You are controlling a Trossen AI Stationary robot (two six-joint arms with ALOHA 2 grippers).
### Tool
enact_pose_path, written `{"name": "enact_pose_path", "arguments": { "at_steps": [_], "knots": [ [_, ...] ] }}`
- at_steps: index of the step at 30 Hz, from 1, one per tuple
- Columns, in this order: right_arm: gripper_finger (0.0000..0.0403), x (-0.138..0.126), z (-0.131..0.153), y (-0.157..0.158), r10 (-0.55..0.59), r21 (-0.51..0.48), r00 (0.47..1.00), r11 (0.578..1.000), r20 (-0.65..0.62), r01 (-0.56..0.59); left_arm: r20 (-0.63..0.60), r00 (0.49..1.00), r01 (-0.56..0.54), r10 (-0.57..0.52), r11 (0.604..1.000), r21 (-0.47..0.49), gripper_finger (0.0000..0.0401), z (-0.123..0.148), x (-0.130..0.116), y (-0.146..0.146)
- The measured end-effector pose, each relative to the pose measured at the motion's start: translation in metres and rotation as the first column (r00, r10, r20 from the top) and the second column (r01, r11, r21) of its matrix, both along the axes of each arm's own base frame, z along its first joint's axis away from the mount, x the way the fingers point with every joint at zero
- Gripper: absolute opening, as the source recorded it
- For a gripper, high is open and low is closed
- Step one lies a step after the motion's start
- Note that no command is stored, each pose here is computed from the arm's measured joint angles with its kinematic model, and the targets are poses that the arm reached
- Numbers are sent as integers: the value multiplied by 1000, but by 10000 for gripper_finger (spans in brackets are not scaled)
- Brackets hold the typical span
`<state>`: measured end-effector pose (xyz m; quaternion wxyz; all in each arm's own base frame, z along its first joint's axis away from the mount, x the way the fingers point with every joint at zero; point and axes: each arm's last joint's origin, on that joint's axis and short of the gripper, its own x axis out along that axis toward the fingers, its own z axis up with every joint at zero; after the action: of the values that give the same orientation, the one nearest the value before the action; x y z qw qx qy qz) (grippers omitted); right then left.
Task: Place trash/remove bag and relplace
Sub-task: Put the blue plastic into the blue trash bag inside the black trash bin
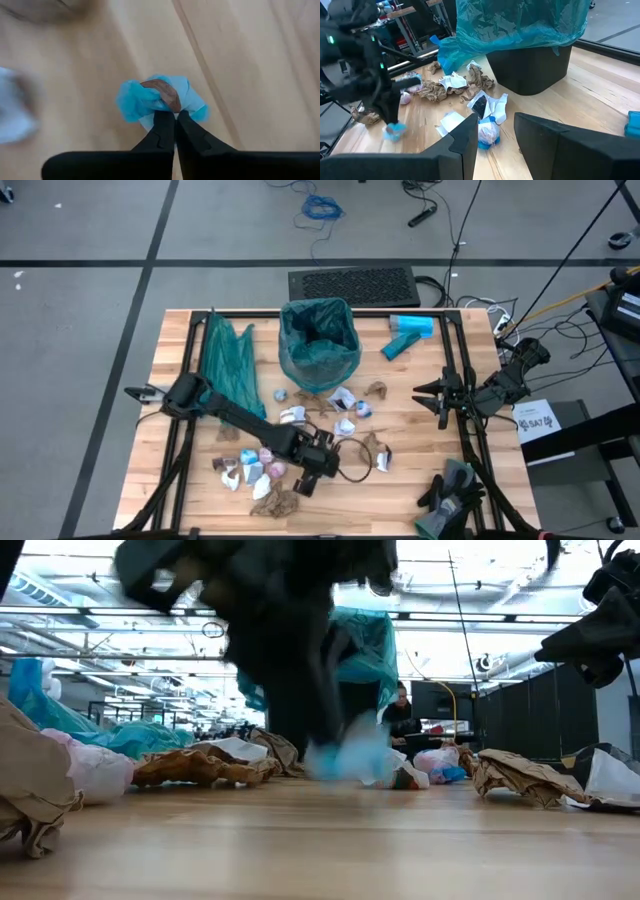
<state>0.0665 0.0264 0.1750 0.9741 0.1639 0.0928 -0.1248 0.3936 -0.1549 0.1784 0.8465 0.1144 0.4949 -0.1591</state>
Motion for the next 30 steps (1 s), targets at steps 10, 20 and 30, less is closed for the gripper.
{"name": "enact_pose_path", "arguments": {
  "at_steps": [10, 20, 30],
  "knots": [
    [120, 0, 0, 0, -1, 0, 1000, 1000, 0, 1, 151, 968, -185, 201, 976, -113, 3, 98, -19, 49],
    [120, 0, 0, 0, -1, 1, 1000, 1000, 1, 1, 473, 830, -333, 296, 943, -6, 2, 189, -65, 100],
    [120, 0, 0, 0, -1, 0, 1000, 1000, 1, 1, 548, 654, -613, 522, 790, -22, 2, 204, -71, 176]
  ]
}}
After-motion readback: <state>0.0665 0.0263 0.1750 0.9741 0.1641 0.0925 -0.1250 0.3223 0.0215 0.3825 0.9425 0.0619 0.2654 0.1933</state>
